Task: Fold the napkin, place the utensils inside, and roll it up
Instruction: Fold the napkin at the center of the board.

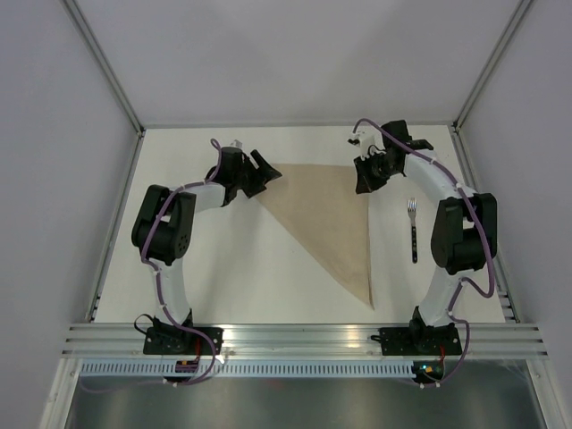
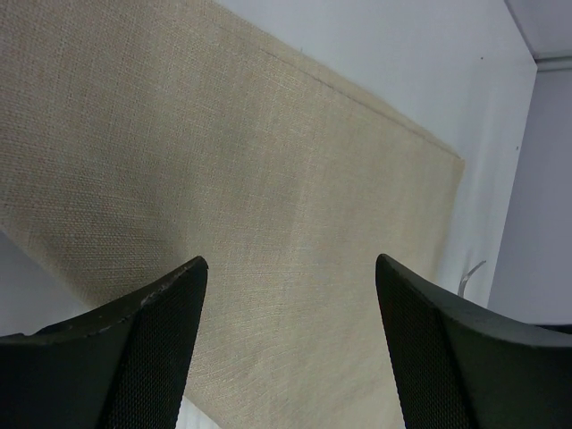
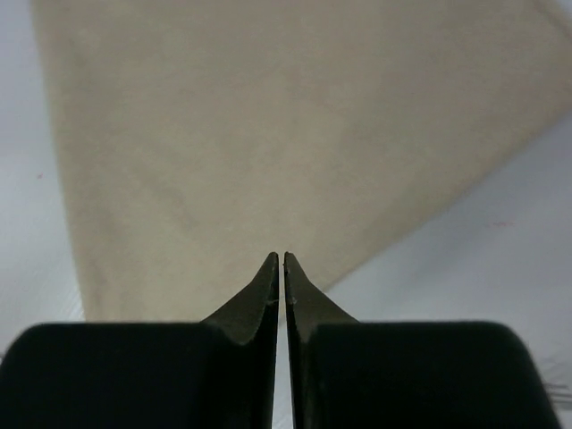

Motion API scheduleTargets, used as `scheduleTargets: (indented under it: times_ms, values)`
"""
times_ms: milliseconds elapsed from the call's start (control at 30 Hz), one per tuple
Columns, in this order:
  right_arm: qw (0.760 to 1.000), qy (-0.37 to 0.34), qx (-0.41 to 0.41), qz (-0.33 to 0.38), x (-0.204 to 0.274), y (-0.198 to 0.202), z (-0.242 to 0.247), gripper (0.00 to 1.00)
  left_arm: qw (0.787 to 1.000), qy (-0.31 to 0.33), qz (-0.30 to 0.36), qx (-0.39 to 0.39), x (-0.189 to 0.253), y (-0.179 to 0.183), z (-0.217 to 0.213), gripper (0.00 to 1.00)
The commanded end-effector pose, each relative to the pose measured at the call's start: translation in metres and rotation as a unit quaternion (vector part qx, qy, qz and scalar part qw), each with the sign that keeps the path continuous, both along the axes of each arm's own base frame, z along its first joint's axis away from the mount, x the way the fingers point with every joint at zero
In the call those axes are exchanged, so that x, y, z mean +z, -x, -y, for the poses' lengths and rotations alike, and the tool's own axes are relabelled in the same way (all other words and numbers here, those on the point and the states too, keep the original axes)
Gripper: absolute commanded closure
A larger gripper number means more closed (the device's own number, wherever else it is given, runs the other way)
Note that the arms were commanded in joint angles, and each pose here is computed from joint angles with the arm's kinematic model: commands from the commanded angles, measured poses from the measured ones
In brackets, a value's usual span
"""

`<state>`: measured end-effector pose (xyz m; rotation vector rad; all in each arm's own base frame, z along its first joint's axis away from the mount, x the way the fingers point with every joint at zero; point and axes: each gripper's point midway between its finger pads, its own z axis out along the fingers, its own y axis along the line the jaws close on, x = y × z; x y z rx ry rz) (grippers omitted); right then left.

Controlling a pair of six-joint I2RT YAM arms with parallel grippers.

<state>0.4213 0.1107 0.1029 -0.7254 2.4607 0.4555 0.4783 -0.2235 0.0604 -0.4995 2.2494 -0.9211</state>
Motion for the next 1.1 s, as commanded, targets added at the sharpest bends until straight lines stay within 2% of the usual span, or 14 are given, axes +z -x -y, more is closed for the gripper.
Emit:
scheduleTargets:
  times_ms: [0,100,267,300,400,567,1067]
  values:
    - [0.987,-0.088,0.105,-0.088,-0.001,0.061,-0.040,0.91,0.999,0.030,-0.002,0.016,0.005,-0.008,0.003,0.20]
    - [0.970,-0.099,0.137,-0.174,-0.033,0.094,-0.048,0.93,0.999,0.019,-0.019,0.031,-0.004,-0.006,-0.002,0.20]
    - [0.965,-0.058,0.141,-0.212,-0.067,0.121,-0.043,0.95,0.999,0.004,-0.030,0.043,-0.007,0.000,-0.010,0.20]
    - [0.970,-0.047,0.142,-0.190,-0.068,0.116,-0.043,0.94,0.998,0.001,-0.031,0.046,-0.008,0.001,-0.011,0.20]
    - [0.974,-0.011,0.134,-0.184,-0.081,0.122,-0.039,0.95,0.998,-0.010,-0.035,0.057,-0.007,0.006,-0.018,0.20]
    - [0.972,0.027,0.123,-0.198,-0.102,0.136,-0.034,0.97,0.996,-0.022,-0.046,0.069,-0.012,0.015,-0.027,0.20]
    - [0.968,0.054,0.130,-0.206,-0.117,0.155,-0.033,0.99,0.993,-0.044,-0.053,0.100,-0.009,0.033,-0.054,0.20]
